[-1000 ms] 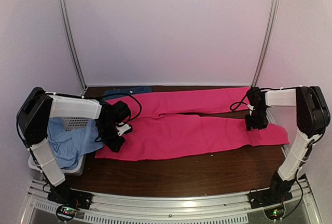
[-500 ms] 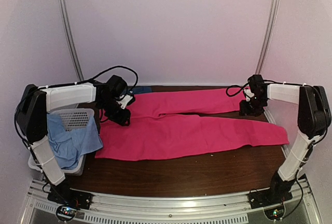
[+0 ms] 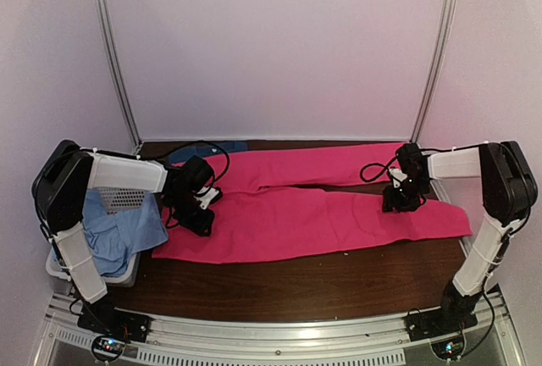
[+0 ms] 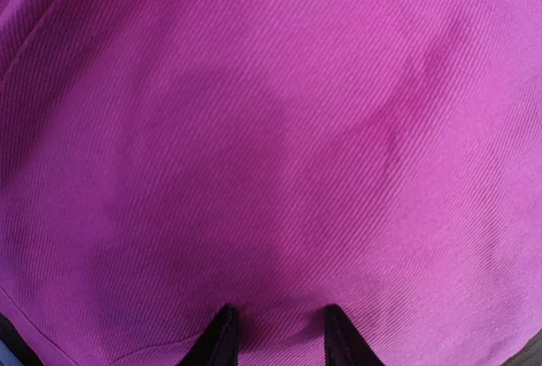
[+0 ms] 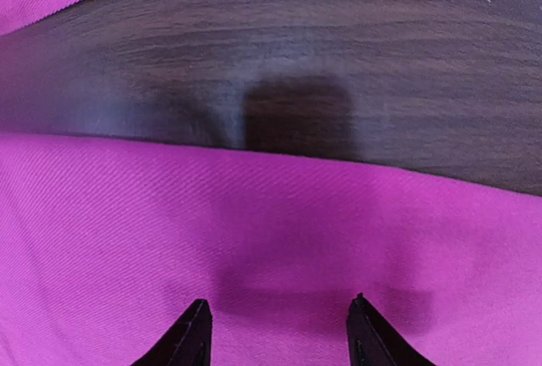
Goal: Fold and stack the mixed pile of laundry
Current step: Flatten out the crumpled trousers at the center of the board.
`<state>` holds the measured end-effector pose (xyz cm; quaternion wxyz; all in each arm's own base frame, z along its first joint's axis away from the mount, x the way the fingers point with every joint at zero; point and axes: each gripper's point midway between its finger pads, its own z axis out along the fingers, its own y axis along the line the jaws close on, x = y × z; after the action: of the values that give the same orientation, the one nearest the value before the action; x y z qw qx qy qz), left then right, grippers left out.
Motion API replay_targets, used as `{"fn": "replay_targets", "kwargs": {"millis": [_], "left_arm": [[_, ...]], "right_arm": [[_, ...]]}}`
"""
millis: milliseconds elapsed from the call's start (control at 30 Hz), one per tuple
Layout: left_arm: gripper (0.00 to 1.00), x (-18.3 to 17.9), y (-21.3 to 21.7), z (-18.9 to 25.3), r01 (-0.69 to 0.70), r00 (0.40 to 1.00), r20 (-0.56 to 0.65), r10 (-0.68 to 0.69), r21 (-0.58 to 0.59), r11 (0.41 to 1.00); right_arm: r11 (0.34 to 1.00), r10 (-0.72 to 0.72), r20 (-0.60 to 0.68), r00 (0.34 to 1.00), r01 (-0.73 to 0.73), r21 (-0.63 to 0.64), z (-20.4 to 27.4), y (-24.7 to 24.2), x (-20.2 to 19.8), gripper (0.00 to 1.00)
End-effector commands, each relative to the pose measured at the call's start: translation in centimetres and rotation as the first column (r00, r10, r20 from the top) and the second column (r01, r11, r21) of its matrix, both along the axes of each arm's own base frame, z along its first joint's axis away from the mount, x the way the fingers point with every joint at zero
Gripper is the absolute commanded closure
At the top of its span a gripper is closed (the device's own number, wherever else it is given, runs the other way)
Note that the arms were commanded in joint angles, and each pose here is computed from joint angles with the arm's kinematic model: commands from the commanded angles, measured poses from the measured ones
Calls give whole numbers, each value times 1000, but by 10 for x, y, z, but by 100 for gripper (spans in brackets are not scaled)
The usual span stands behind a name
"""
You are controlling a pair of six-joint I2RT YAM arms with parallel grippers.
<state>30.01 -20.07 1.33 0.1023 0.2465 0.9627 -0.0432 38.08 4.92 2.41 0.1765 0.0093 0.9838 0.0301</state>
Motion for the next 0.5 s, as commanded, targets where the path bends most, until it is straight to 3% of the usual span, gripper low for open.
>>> {"fn": "replay_targets", "kwargs": {"millis": [0, 67, 167, 300, 467], "left_arm": [[61, -7, 35, -6, -119, 993, -1, 120, 124, 985], [55, 4, 33, 18, -169, 984, 69, 163, 85, 982], [43, 14, 31, 54, -246, 958, 149, 243, -1, 969], [41, 14, 39, 67, -342, 927, 150, 344, -37, 939], [42, 11, 48, 72, -408, 904, 113, 412, -58, 911]], "right_arm": [[1000, -5, 102, 995, 3, 21, 38, 7, -1, 45], [992, 105, 186, 977, -116, 52, 65, 40, -4, 44], [932, 326, 326, 887, -360, 49, 97, 104, -20, 42], [760, 572, 459, 680, -650, 17, 111, 188, -55, 44], [557, 759, 436, 484, -829, -47, 92, 259, -95, 49]]}}
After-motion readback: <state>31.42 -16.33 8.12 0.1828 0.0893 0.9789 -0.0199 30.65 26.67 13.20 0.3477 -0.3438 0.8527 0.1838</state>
